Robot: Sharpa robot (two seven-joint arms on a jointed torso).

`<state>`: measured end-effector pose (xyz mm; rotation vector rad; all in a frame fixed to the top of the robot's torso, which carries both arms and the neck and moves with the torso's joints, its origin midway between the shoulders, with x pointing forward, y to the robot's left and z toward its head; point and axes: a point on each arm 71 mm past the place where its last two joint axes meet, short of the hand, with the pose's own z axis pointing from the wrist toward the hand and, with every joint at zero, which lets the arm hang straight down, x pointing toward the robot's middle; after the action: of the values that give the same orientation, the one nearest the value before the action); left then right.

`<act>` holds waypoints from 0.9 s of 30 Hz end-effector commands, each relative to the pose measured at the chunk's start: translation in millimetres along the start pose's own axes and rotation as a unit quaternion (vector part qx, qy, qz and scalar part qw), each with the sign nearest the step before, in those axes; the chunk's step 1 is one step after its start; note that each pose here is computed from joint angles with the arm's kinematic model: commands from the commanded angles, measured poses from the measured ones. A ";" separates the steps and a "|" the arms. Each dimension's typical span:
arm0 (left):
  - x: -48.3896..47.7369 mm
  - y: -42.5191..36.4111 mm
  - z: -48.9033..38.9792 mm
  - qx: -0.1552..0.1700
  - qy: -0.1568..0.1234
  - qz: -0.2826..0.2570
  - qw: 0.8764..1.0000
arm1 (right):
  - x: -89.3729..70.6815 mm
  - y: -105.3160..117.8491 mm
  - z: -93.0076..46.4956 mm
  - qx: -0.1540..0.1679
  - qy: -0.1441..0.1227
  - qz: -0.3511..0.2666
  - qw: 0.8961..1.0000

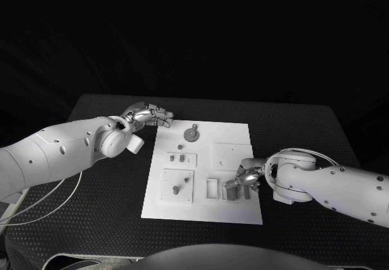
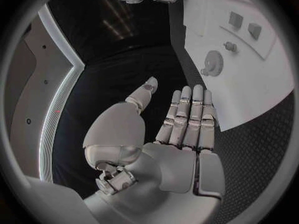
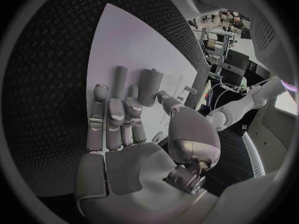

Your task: Assemble the parts on the task board

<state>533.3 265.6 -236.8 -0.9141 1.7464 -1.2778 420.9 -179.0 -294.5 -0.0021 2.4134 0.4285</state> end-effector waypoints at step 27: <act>0.0 -0.7 -0.4 0.004 0.005 -0.005 1.000 | -7.9 5.6 -3.7 -0.031 -0.037 0.074 0.996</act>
<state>533.3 267.4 -236.8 -0.9161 1.7455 -1.2745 423.2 -178.2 -289.1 0.1030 2.3589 0.5019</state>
